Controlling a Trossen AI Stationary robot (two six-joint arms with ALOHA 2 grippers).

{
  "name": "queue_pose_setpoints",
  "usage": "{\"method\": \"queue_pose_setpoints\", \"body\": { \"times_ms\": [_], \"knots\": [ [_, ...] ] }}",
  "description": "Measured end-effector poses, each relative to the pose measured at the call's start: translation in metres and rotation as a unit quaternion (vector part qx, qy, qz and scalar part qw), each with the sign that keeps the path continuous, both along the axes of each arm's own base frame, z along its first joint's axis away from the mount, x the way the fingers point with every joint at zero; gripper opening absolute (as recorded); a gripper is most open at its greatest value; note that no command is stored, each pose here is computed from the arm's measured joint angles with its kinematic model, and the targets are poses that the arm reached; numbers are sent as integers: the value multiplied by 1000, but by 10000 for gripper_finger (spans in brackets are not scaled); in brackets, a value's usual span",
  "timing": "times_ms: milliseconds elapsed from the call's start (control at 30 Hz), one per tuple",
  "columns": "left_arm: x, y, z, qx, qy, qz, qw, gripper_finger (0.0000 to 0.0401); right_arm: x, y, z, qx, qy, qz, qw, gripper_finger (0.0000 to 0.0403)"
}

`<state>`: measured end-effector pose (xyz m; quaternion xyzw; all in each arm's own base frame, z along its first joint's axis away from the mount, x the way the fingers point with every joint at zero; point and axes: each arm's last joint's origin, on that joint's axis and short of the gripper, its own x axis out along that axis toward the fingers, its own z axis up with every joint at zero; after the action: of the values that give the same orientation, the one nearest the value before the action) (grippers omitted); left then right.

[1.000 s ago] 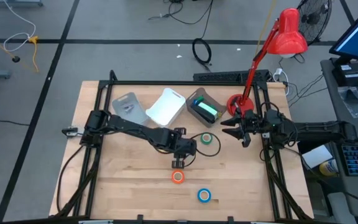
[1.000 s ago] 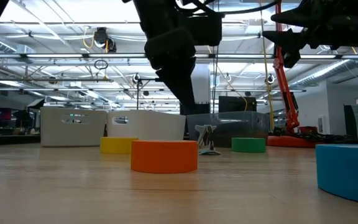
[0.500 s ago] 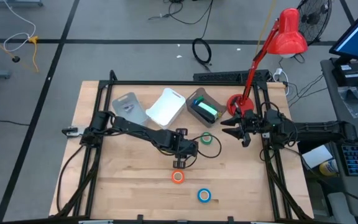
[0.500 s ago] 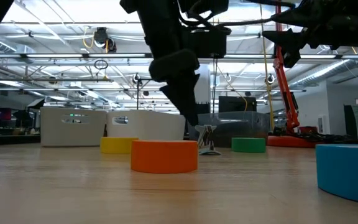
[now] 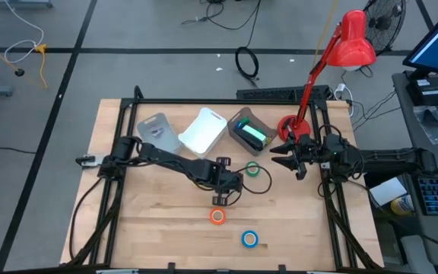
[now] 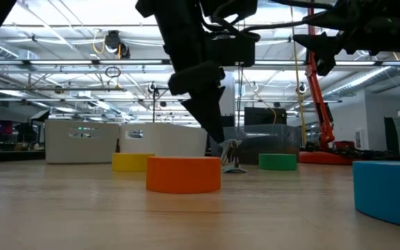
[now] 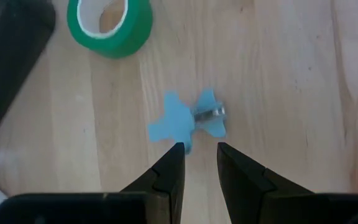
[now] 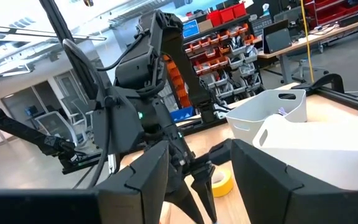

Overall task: Pick and place Stapler, Stapler remover, tape
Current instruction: Put the blue staple remover into the gray bin

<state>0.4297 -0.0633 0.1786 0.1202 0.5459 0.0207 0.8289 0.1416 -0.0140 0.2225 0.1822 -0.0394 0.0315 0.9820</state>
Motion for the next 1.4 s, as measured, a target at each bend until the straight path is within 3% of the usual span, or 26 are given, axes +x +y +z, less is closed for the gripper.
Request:
{"method": "queue_pose_setpoints", "body": {
  "times_ms": [633, 1400],
  "knots": [
    [3, -3, -4, 24, -11, 0, 1000, 97, 0, 0, 0, 12, 1, 0, 1000, 167],
    [6, -4, -17, 18, -2, 6, 1000, 87, 0, 0, 2, 19, -7, 0, 1000, 167]
  ]
}}
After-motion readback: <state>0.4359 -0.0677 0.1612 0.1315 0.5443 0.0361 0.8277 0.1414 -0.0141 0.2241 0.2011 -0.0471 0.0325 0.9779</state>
